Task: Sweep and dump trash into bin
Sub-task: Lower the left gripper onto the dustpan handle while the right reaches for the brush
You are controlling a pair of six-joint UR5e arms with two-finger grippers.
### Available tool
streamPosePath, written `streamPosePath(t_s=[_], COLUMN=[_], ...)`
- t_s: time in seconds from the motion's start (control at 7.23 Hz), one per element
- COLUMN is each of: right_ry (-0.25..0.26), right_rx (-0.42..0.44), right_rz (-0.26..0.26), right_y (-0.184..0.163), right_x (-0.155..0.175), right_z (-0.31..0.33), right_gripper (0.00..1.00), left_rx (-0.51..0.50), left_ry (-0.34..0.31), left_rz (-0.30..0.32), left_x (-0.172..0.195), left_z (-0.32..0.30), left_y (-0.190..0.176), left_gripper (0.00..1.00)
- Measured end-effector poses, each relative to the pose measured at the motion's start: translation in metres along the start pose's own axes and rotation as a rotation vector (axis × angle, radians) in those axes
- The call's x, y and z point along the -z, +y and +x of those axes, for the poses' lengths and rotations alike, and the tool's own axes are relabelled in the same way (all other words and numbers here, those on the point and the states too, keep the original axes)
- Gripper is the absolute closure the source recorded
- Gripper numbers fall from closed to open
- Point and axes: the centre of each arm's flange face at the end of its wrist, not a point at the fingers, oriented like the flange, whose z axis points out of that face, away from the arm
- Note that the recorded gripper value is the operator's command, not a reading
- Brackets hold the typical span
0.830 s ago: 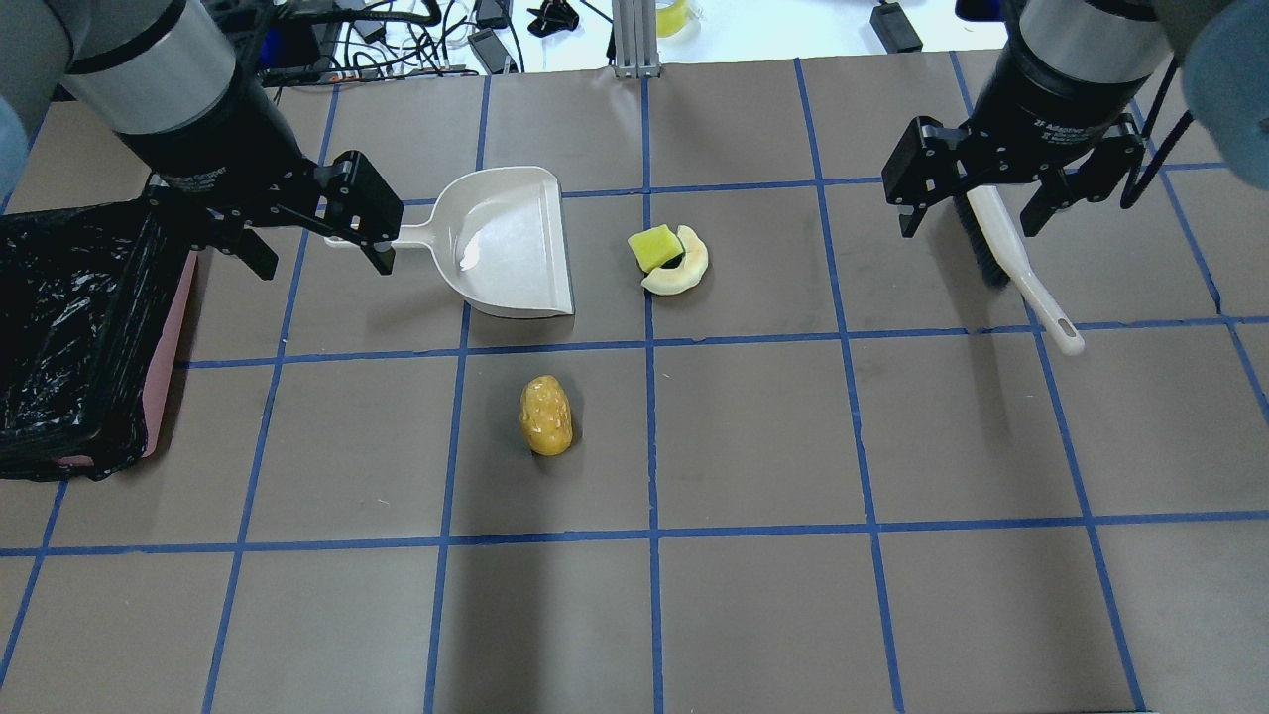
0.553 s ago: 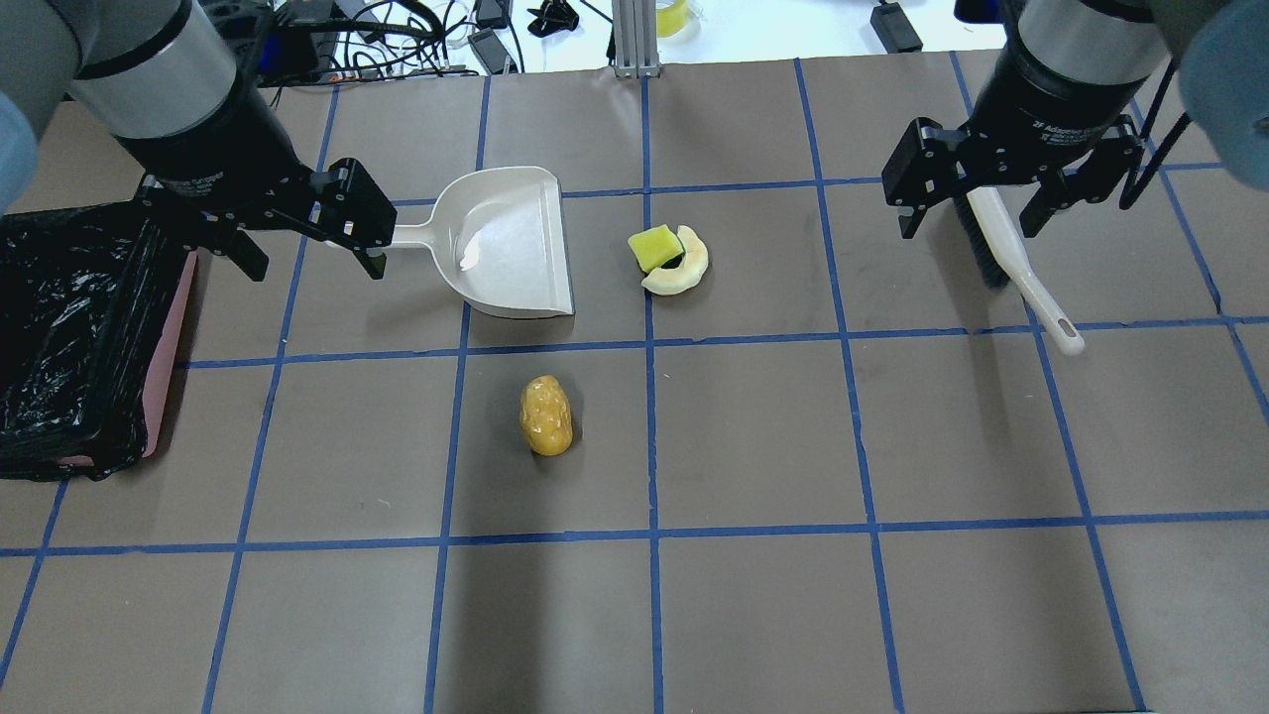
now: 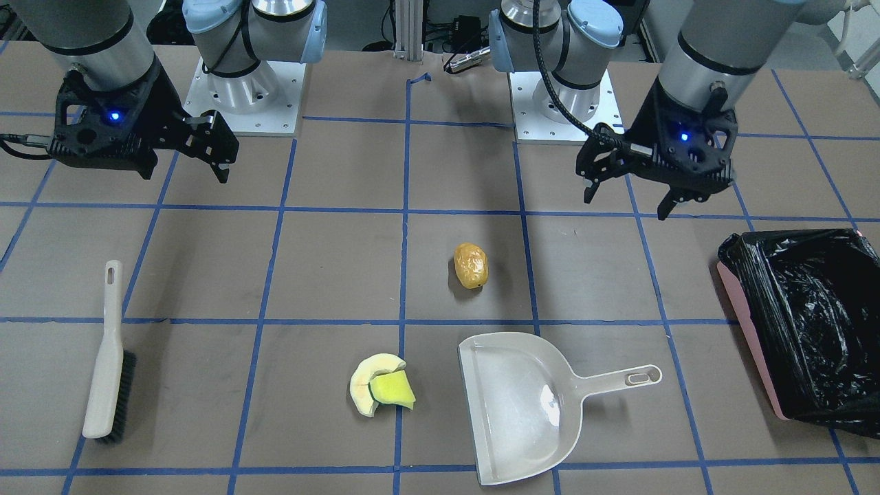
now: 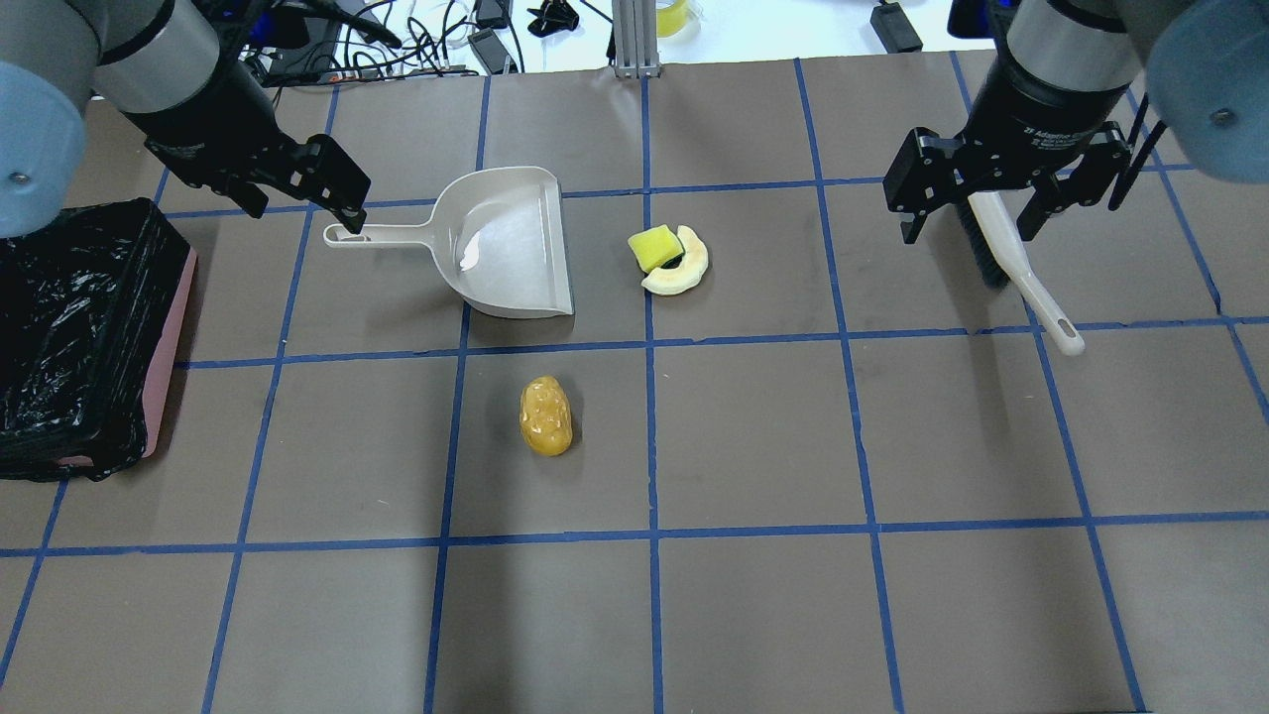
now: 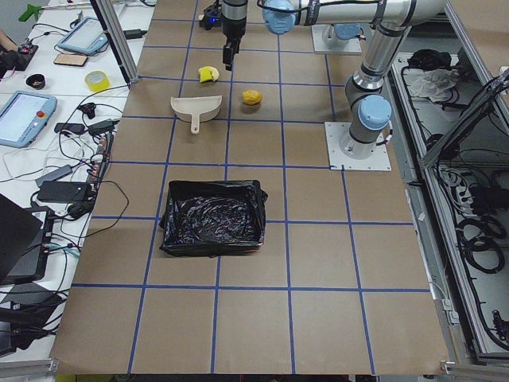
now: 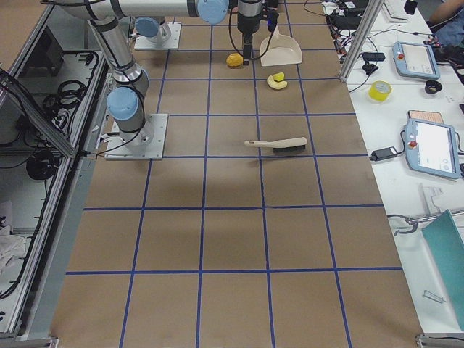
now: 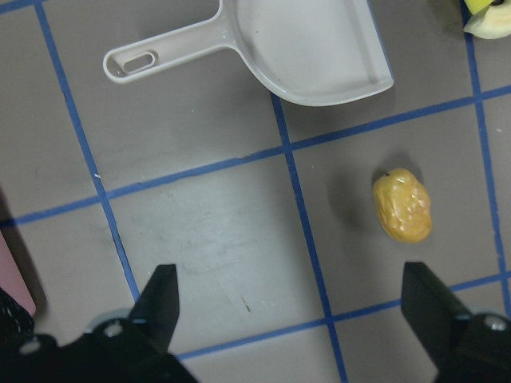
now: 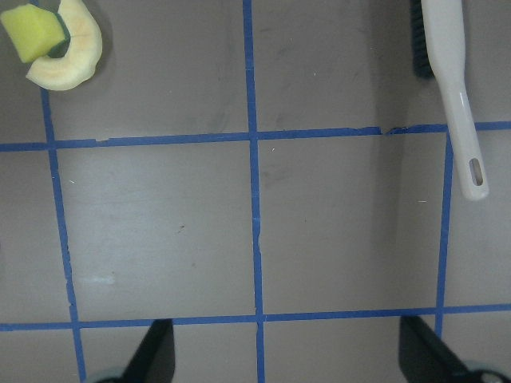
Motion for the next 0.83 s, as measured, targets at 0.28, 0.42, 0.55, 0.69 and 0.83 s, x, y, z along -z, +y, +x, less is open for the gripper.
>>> streamPosePath(t_s=[0.28,0.42,0.55,0.69,0.83], right_ry=[0.055,0.056,0.056,0.058,0.057], right_rx=[0.087,0.121,0.171,0.216,0.258], right_rz=[0.032,0.052,0.080,0.099,0.108], right_y=[-0.013,-0.019,-0.023,-0.024,-0.024], right_x=[-0.017,-0.031,-0.050,-0.067,-0.080], right_z=[0.031,0.061,0.090,0.113,0.131], right_gripper=[0.01,0.01,0.01,0.01,0.01], left_rx=[-0.212,-0.385,-0.578,-0.748,-0.877], left_ry=[-0.007,-0.018,-0.043,-0.062,-0.071], left_rz=[0.013,0.016,0.028,0.034,0.036], left_x=[-0.046,-0.063,-0.074,-0.088,-0.107], left_z=[-0.022,-0.030,-0.036,-0.042,-0.048], left_y=[-0.030,-0.043,-0.053,-0.064,-0.073], left_gripper=[0.00,0.00,0.00,0.00,0.00])
